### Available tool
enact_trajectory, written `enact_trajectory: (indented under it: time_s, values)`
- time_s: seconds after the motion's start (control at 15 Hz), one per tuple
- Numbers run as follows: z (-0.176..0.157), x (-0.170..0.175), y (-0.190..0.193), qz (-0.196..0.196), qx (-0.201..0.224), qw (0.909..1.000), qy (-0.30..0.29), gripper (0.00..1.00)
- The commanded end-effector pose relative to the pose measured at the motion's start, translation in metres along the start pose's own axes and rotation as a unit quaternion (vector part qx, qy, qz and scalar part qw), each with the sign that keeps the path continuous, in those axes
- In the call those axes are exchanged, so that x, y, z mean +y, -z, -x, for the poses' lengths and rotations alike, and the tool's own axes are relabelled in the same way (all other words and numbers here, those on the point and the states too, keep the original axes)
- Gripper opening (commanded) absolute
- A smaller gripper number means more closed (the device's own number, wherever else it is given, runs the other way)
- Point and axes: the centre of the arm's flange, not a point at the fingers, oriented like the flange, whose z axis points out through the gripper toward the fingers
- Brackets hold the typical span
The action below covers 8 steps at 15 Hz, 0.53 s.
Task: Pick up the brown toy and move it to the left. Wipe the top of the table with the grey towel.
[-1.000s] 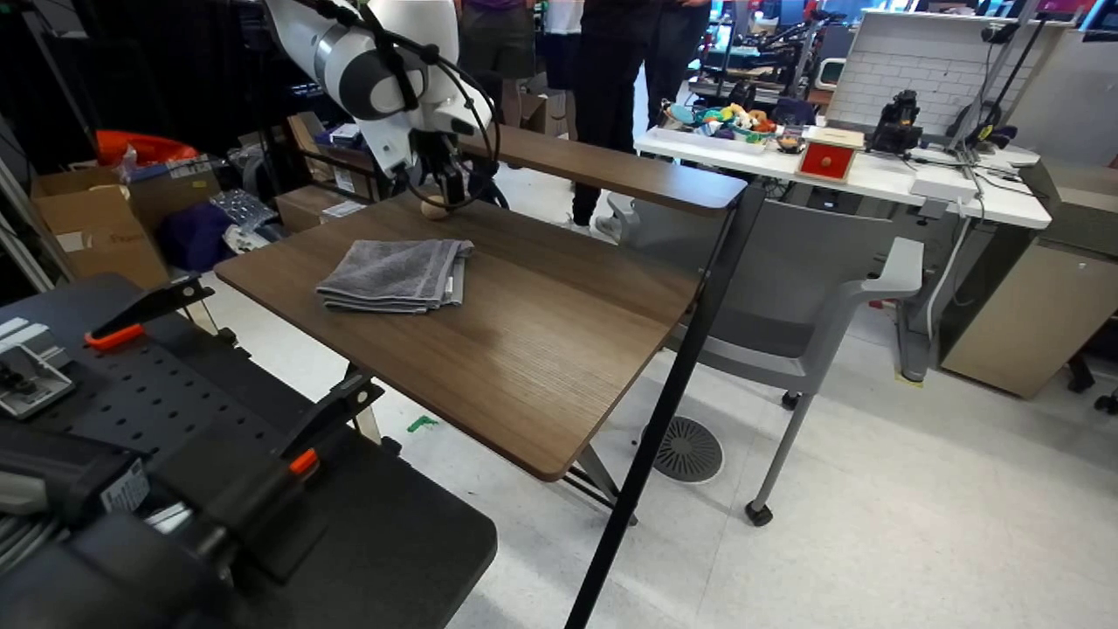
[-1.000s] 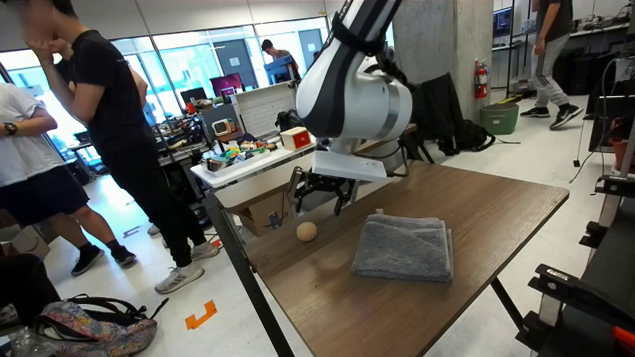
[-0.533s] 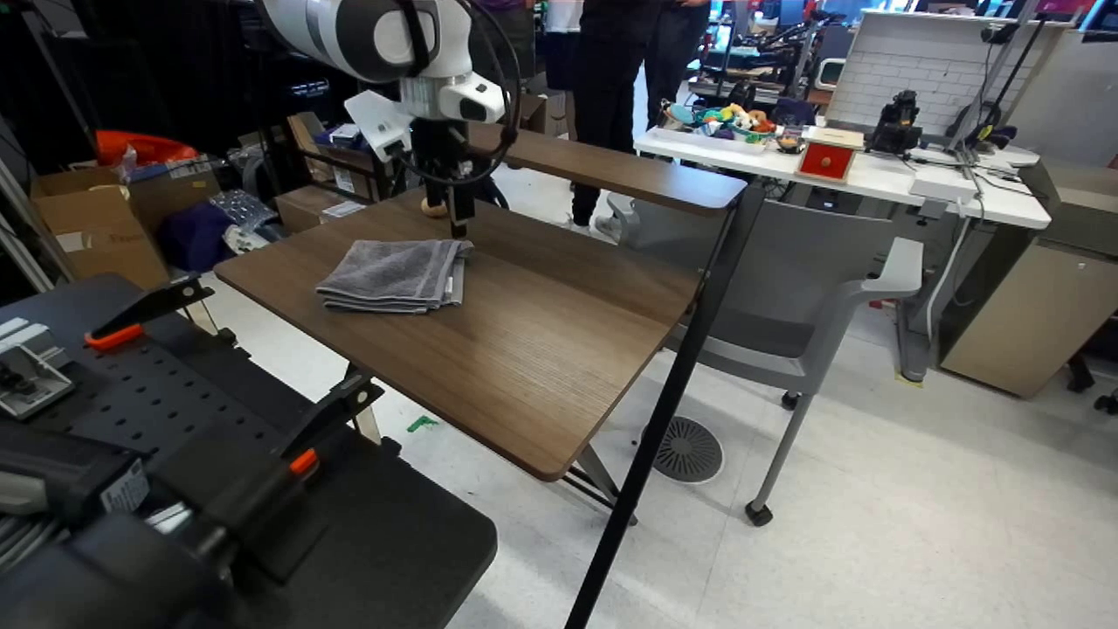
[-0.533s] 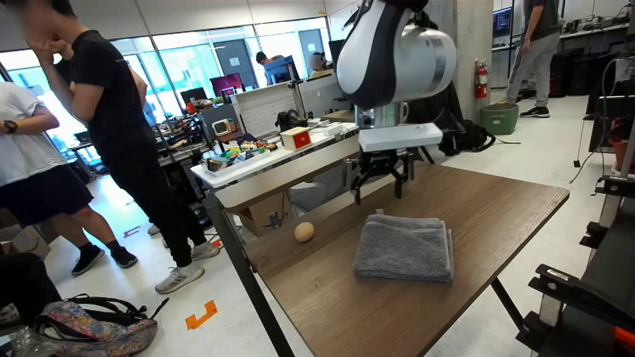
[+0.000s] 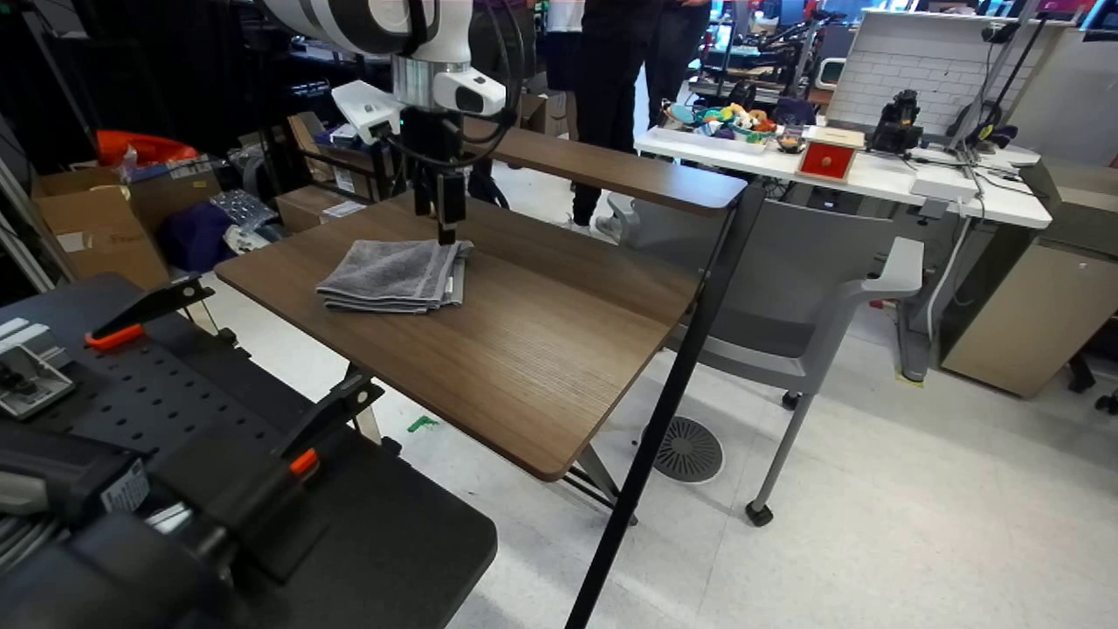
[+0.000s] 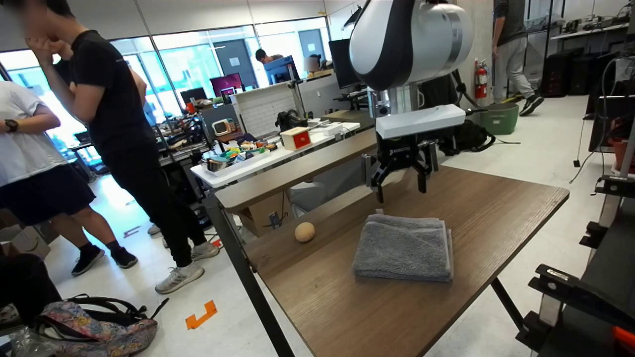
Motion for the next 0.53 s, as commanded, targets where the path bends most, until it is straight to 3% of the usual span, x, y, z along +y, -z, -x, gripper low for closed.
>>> enact_trajectory:
  time_s: [0.0,0.27,0.47]
  values:
    - [-0.014,-0.006,-0.034,-0.014,0.004,0.9995,-0.03,1.0]
    - [0.001,-0.024,-0.061,-0.037,-0.001,0.9989,-0.029,1.0]
    - [0.023,-0.049,-0.057,-0.067,0.012,0.9976,-0.011,1.0]
